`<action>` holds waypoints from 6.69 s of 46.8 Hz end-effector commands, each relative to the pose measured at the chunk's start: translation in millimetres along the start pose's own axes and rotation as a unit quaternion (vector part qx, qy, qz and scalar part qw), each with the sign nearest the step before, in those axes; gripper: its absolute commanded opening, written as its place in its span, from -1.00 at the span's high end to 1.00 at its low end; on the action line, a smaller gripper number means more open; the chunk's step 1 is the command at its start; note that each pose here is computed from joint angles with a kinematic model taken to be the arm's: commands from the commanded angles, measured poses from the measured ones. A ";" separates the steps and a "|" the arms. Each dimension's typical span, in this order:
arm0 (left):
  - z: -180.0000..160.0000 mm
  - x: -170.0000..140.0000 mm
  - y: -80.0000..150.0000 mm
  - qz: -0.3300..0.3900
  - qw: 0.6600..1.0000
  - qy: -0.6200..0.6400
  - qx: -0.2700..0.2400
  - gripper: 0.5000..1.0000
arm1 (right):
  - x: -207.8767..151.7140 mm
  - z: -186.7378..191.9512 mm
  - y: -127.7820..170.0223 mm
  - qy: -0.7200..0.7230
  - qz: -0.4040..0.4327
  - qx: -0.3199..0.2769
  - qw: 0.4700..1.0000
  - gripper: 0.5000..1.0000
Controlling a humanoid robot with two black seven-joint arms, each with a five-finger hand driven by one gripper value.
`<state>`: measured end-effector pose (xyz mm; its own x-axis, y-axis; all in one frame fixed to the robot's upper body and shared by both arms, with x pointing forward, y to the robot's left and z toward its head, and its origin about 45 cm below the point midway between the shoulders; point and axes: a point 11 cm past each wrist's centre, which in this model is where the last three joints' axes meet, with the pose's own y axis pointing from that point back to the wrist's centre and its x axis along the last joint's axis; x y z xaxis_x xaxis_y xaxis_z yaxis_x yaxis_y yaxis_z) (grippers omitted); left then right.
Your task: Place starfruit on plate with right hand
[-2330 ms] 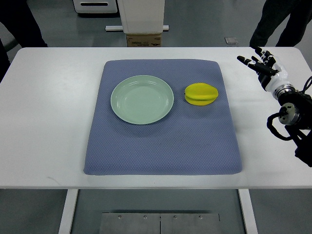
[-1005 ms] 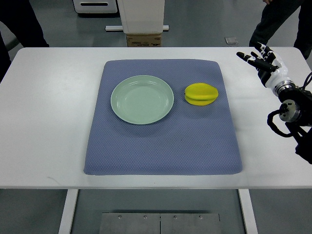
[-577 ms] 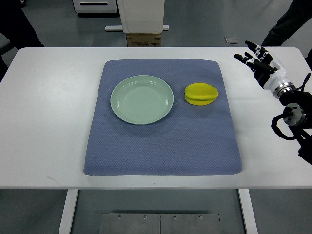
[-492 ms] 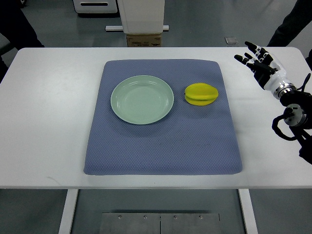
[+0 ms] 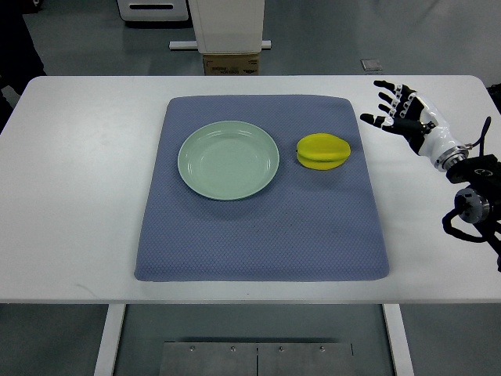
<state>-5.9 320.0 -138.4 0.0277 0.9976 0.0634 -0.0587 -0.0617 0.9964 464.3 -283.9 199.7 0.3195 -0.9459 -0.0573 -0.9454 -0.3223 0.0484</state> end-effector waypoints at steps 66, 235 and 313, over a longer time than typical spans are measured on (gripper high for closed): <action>0.0 0.0 0.0 0.000 1.000 0.000 0.000 -1.00 | -57.2 32.5 -8.6 0.283 -0.099 -0.047 0.953 -0.78; 0.2 0.0 0.0 0.000 1.000 0.000 -0.001 -1.00 | -198.0 -0.1 -55.4 0.281 -0.212 0.010 0.936 1.00; 0.0 0.0 0.0 0.000 1.000 0.000 0.000 -1.00 | -124.2 -30.9 -65.8 0.140 -0.055 0.006 0.989 -1.00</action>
<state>-6.0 320.0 -138.4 0.0277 0.9976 0.0631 -0.0588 -0.0614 0.9964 485.1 -135.0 231.3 0.4486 -0.8630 0.2323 -0.8917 -0.4498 0.0506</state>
